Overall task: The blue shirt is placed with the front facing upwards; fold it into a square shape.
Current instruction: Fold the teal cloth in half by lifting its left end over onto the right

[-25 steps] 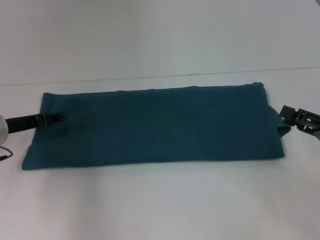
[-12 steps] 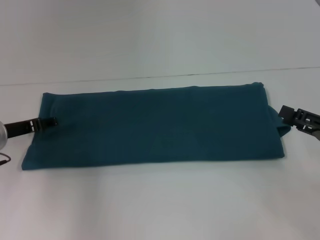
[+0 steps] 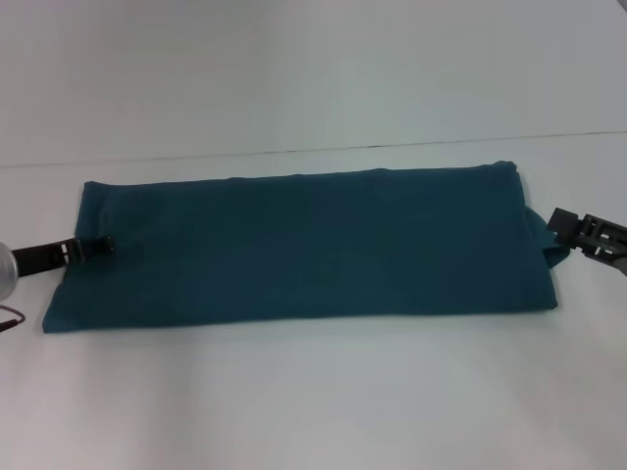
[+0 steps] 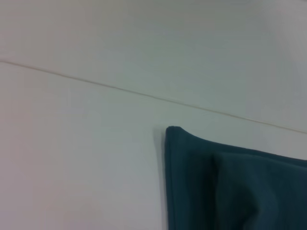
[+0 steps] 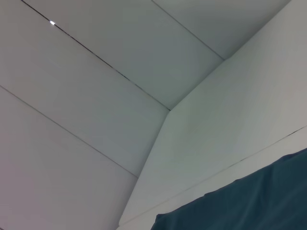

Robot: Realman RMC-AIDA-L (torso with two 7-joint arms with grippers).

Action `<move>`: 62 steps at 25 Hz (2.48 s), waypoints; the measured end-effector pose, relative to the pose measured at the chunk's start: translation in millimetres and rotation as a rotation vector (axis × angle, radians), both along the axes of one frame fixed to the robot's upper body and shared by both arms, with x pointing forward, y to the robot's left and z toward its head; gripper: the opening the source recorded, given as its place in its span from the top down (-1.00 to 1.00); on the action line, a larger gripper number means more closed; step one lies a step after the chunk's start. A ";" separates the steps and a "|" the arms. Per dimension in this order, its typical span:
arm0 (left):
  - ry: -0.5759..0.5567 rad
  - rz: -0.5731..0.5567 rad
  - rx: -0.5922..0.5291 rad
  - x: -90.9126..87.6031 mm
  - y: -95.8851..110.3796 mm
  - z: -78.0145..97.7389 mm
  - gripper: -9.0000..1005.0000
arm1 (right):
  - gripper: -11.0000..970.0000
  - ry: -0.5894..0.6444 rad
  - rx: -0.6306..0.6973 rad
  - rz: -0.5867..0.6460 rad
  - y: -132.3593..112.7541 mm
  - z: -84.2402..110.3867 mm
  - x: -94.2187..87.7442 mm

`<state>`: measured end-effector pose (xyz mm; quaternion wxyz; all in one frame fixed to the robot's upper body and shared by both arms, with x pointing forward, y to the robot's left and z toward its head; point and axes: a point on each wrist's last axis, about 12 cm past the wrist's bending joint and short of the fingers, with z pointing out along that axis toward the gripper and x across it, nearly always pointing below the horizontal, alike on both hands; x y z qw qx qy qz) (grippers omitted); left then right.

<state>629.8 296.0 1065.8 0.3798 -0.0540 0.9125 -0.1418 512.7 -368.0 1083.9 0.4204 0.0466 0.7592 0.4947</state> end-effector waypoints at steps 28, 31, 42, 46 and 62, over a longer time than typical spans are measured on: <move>0.038 -0.042 -0.024 -1.4 -10.7 -4.8 -0.77 | -0.31 0.003 -0.001 -0.005 -1.1 -1.3 -1.9; 0.050 -0.066 -0.042 -2.1 -15.4 -4.2 -0.76 | -0.31 0.002 -0.002 -0.005 -1.1 -1.3 -1.8; 0.043 -0.152 -0.068 -0.9 -42.3 2.4 -0.71 | -0.31 -0.001 -0.003 -0.006 -1.5 -0.7 -1.4; 0.030 -0.166 -0.065 0.0 -46.7 4.8 -0.52 | -0.30 0.000 -0.001 -0.008 -1.6 -1.1 -1.8; -0.002 -0.166 -0.089 1.5 -44.8 14.6 0.72 | -0.30 0.003 0.001 -0.013 -2.7 -1.9 -2.4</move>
